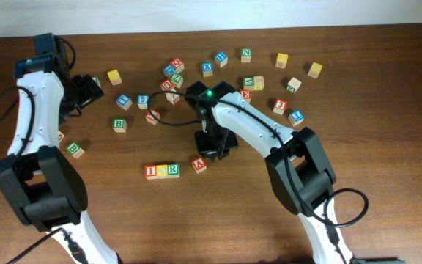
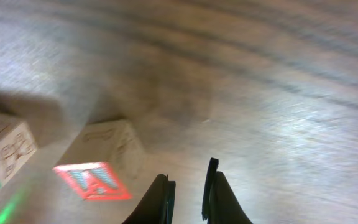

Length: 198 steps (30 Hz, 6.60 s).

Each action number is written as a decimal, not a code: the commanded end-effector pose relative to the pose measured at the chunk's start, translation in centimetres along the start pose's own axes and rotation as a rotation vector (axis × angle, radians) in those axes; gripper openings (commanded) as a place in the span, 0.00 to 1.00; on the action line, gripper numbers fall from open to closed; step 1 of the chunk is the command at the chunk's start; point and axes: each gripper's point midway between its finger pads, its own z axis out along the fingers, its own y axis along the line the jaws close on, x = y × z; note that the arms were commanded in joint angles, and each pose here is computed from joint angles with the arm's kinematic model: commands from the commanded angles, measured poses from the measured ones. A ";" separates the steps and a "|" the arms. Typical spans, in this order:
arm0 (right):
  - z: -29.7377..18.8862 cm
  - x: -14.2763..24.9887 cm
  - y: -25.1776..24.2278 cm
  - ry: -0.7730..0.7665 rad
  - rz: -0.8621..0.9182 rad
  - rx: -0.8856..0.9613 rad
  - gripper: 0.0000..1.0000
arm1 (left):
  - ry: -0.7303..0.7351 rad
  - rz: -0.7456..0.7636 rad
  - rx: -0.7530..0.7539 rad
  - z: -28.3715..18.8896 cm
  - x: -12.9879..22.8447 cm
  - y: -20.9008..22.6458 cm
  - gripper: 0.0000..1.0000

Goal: Spell out ICRA

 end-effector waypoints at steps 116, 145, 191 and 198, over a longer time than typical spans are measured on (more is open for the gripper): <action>1.9 1.6 5.5 0.006 -0.112 -0.073 0.11 | 0.000 -0.006 0.001 0.1 -0.3 0.2 0.99; 1.8 1.8 5.8 0.015 -0.113 -0.088 0.17 | 0.000 -0.006 0.001 0.1 -0.3 0.2 0.99; -1.7 -4.0 -1.4 -0.089 0.039 -0.094 0.98 | 0.000 -0.006 0.001 0.1 -0.3 0.2 0.99; -1.7 -4.0 -1.4 -0.091 0.038 -0.095 0.98 | 0.000 -0.006 0.001 0.1 -0.3 0.2 0.99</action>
